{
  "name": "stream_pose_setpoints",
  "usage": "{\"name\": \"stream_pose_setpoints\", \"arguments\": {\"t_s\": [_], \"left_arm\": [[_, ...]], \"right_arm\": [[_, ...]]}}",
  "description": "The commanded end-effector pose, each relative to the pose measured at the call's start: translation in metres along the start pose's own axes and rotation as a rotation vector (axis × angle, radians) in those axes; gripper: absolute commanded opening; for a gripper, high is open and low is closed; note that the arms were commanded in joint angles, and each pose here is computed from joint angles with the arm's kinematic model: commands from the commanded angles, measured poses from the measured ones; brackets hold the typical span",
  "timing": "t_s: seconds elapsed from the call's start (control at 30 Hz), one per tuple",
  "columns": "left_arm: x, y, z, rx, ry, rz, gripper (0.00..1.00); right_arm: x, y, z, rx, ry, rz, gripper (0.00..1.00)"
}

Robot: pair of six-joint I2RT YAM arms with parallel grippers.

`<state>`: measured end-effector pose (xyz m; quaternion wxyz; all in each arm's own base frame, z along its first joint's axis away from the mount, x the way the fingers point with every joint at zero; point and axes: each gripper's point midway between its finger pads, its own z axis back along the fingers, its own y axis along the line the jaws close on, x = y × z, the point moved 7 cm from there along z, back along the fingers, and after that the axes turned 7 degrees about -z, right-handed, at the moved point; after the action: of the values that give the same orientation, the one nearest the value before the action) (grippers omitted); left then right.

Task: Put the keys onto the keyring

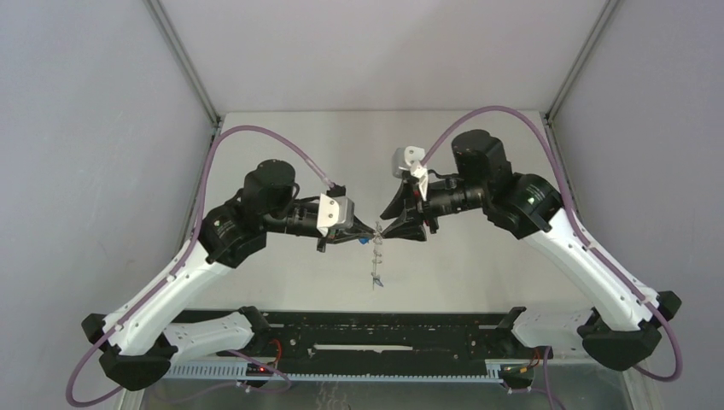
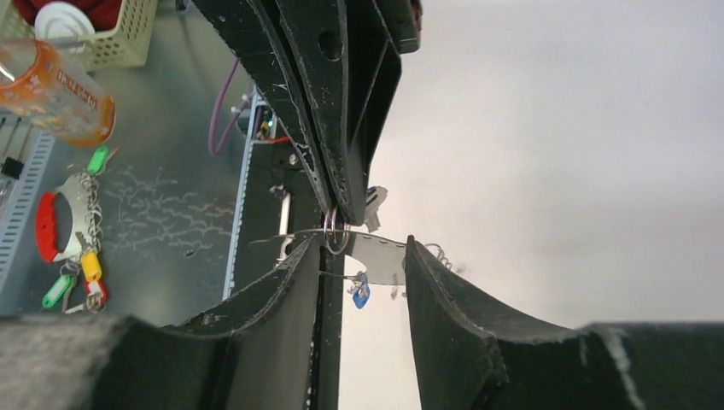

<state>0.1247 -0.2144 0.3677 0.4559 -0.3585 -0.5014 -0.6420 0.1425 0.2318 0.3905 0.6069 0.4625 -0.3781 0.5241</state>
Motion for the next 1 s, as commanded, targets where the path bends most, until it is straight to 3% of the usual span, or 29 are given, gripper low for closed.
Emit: {"name": "stream_pose_setpoints", "arguments": {"t_s": [0.0, 0.6, 0.67, 0.77, 0.83, 0.97], "left_arm": [[0.010, 0.005, 0.005, -0.002, 0.002, -0.075, 0.00], [0.001, 0.002, 0.003, 0.003, 0.003, -0.080, 0.00], [0.000, 0.002, 0.004, 0.005, 0.000, -0.083, 0.00], [-0.001, 0.000, 0.003, 0.002, -0.004, -0.082, 0.00], [-0.003, 0.000, 0.004, 0.010, -0.002, -0.081, 0.01], [-0.005, -0.004, 0.008, 0.028, 0.001, -0.090, 0.36]], "right_arm": [[-0.004, 0.003, -0.003, -0.002, 0.109, 0.039, 0.48], [0.004, 0.006, -0.023, -0.009, 0.154, 0.065, 0.27], [0.003, 0.005, -0.025, -0.010, 0.161, 0.059, 0.21], [0.002, 0.003, -0.026, -0.017, 0.169, 0.051, 0.00], [0.003, 0.002, -0.026, -0.035, 0.163, 0.049, 0.00], [0.007, -0.001, -0.019, -0.065, 0.077, 0.029, 0.00]]}}
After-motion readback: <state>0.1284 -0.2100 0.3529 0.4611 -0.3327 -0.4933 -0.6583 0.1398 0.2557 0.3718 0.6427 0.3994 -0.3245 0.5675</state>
